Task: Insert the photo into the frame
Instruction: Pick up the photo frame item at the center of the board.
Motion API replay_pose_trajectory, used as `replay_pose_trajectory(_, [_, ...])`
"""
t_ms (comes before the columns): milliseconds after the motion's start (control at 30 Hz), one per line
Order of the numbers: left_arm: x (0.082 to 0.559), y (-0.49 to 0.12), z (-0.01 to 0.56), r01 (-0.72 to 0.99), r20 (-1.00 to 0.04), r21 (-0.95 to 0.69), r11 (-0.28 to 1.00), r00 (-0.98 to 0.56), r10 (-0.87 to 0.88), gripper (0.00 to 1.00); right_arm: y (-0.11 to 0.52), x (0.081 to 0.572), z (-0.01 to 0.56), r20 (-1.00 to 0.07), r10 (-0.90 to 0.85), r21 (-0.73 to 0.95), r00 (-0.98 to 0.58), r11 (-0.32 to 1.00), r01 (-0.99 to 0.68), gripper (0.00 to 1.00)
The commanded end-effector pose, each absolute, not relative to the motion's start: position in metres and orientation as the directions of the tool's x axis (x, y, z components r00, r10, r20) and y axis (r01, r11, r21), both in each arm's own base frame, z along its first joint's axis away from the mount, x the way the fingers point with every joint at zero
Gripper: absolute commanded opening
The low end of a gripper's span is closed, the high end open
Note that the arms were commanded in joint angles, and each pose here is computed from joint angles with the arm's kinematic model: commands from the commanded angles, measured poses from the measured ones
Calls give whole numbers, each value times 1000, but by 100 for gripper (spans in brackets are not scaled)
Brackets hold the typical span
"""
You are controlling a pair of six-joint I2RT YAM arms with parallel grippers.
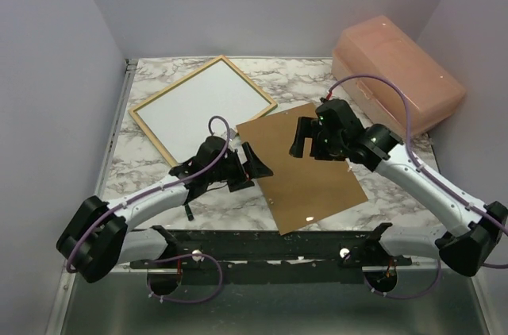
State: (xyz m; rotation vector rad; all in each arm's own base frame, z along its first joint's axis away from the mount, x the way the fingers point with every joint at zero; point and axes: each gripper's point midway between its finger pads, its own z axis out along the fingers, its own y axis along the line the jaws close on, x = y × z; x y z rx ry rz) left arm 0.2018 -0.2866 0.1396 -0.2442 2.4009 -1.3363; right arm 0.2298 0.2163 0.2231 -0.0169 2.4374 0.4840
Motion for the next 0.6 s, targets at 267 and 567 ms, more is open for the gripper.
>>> replay_pose_trajectory(267, [208, -272, 61, -44, -192, -805, 591, -924, -330, 93, 91, 282, 79, -309, 408, 399, -859, 876, 273, 100])
replay_pose_trajectory(567, [223, -265, 35, -18, -214, -787, 617, -929, -301, 92, 33, 319, 54, -346, 529, 391, -775, 832, 393, 100])
